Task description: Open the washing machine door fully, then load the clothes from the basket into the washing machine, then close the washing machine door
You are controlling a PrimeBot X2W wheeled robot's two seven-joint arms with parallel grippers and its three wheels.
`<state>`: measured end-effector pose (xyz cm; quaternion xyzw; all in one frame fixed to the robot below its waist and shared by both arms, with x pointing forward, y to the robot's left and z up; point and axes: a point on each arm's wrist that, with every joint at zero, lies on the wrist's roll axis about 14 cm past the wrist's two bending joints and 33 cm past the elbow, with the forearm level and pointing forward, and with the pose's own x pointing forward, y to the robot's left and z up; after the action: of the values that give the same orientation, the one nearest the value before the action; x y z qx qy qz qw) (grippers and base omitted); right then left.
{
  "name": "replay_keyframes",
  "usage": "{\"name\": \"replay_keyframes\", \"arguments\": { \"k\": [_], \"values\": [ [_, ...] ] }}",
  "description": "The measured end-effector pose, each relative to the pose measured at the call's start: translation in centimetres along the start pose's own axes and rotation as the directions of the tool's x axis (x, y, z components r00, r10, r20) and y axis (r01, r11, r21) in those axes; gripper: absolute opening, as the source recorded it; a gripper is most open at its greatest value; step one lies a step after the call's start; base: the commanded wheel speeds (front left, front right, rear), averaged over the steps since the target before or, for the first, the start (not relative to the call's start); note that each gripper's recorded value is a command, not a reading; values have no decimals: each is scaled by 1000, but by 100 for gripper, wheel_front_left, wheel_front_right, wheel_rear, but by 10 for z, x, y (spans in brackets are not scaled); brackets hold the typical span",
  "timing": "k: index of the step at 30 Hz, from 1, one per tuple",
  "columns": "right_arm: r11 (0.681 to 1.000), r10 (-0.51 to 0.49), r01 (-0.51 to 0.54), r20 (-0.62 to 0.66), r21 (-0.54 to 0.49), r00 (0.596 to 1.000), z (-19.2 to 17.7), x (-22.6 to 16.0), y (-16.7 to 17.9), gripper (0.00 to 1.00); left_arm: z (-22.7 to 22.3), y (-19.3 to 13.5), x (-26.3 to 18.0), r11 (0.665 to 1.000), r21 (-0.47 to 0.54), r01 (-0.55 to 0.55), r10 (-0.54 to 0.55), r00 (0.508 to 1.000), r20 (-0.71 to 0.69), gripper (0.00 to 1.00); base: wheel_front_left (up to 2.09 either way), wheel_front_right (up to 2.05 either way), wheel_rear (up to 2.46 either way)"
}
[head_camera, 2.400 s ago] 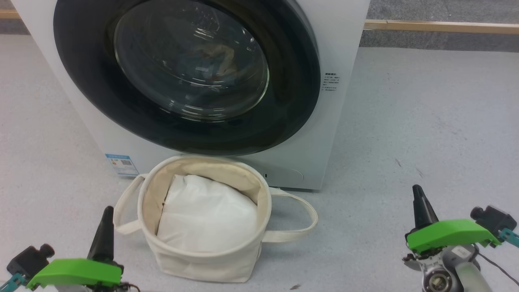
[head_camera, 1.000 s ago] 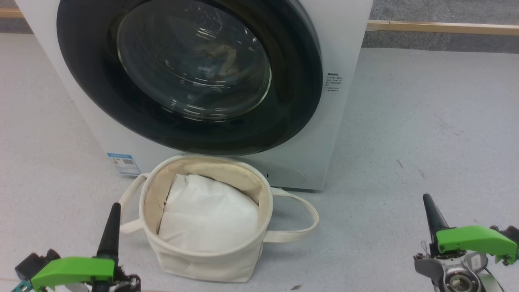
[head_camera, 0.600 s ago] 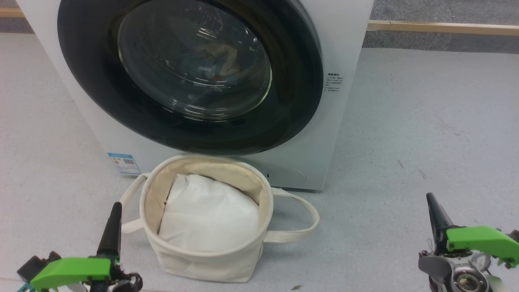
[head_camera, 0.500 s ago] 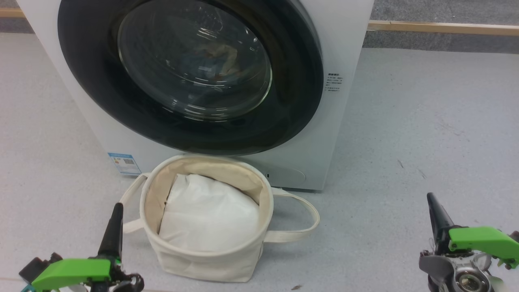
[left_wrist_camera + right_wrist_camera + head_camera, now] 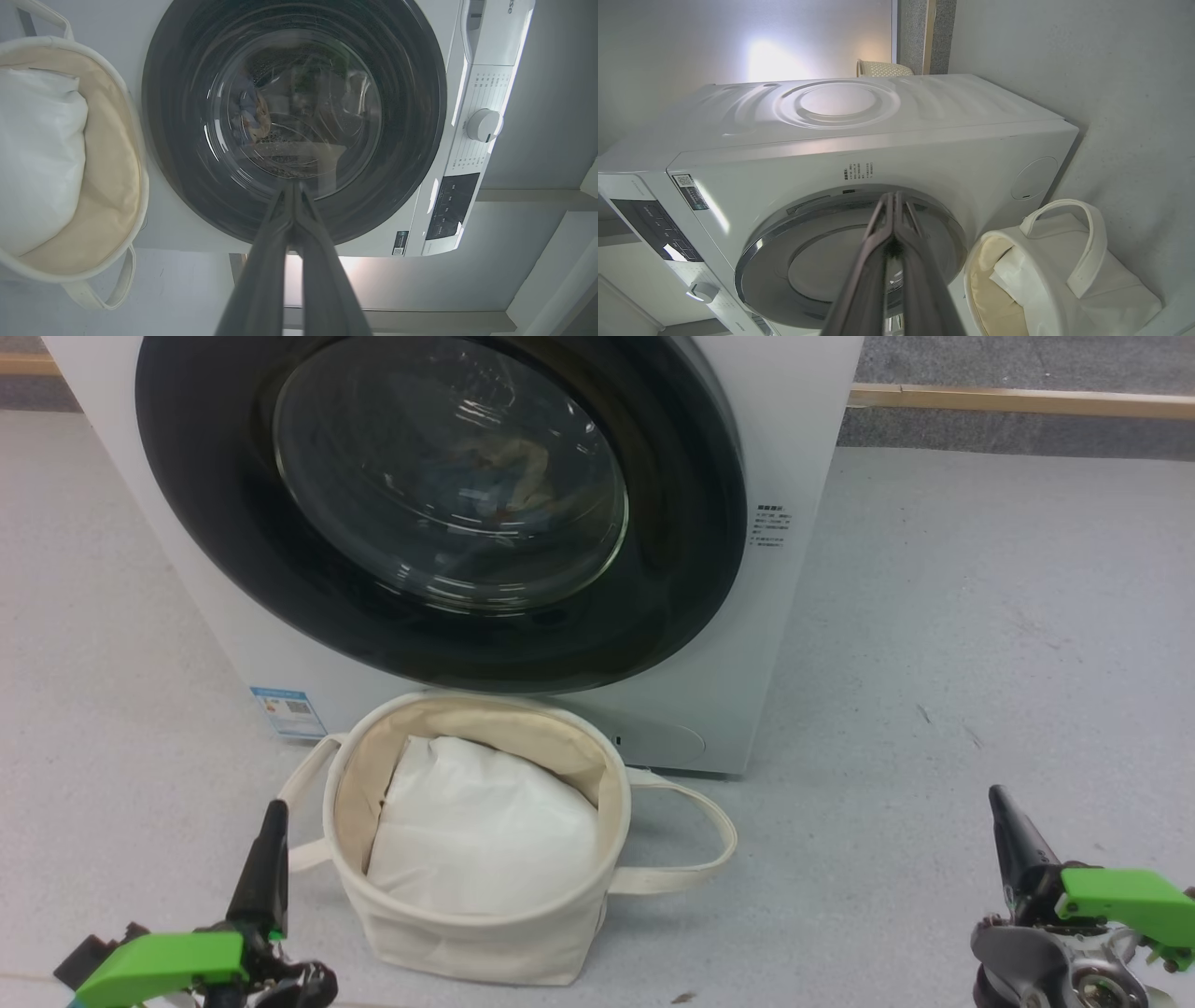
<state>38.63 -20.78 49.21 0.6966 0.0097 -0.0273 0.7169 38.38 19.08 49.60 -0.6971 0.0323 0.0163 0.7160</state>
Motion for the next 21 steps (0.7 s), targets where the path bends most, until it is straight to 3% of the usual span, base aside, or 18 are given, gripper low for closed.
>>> {"name": "replay_keyframes", "arguments": {
  "k": [21],
  "values": [
    [1000, 7, -7, 0, 30, 1000, 0, 0, 2, 0, -2, -2, 0, 1000, -28, 7, -7, 1000, -2, 0, 0, 0, 0]
  ]
}}
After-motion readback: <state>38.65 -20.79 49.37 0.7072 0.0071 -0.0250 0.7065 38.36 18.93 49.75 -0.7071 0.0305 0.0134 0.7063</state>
